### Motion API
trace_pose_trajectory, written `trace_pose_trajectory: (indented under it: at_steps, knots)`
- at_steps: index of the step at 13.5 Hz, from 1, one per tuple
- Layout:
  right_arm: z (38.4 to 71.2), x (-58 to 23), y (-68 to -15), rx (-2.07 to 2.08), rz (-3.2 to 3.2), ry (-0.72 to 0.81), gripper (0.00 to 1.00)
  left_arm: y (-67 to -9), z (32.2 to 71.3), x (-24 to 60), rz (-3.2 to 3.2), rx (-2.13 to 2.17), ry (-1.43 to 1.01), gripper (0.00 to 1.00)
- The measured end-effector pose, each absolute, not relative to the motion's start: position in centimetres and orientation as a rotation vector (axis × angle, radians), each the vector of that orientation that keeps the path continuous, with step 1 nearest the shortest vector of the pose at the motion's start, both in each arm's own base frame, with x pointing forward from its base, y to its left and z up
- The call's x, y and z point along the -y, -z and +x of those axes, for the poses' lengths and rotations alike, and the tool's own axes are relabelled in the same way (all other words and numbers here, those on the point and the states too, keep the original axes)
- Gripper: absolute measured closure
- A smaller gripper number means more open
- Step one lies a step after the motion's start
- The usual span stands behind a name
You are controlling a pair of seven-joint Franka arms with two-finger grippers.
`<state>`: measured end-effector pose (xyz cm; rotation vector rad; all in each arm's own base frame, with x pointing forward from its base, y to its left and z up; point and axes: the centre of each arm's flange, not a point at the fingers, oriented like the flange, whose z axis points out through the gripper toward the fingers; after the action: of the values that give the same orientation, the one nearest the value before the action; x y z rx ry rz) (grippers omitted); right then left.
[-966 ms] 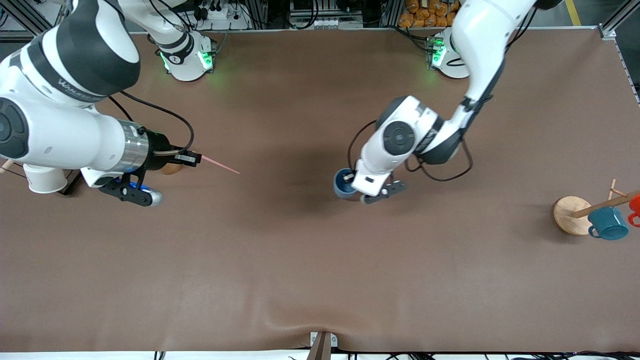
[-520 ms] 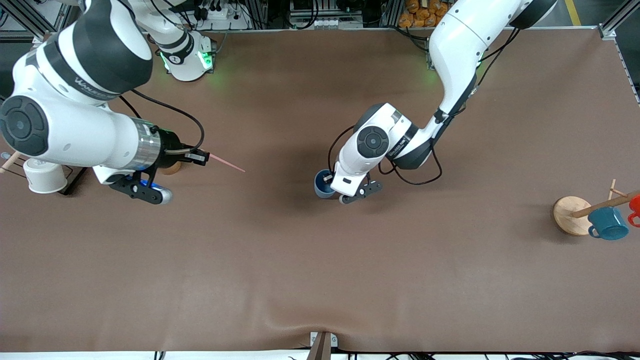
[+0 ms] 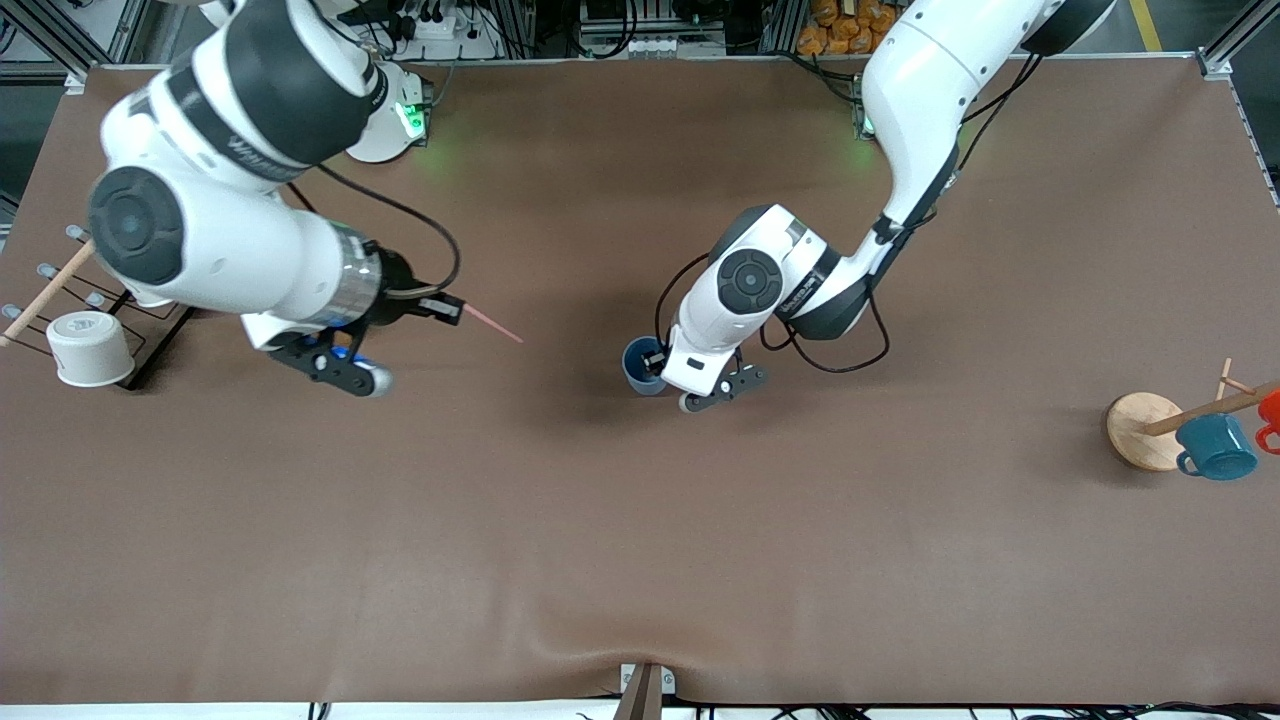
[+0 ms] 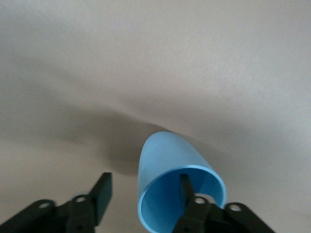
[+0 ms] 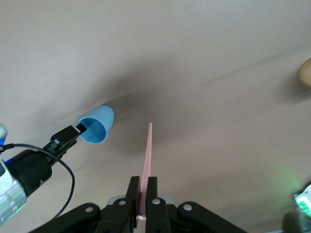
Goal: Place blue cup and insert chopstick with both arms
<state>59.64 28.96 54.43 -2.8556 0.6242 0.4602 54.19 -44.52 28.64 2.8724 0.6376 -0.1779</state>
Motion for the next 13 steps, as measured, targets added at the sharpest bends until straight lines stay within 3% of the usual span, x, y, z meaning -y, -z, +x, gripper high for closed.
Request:
trace_pose_trajectory:
  at_steps: [3, 7, 13]
  knots:
    - [57.8, -34.4, -54.4, -0.771, -2.803, -0.433, 0.92, -36.0, 56.7, 40.3, 2.865, -0.707, 0.101, 0.0]
    - [55.0, -41.8, -52.9, -0.953, -2.72, -0.375, 0.92, -45.1, 58.4, 32.9, 2.887, -0.754, 0.01, 0.0]
    - [55.0, -42.6, -51.1, -0.999, -2.706, -0.334, 0.92, -51.1, 59.6, 22.7, 2.992, -0.568, -0.025, 0.0]
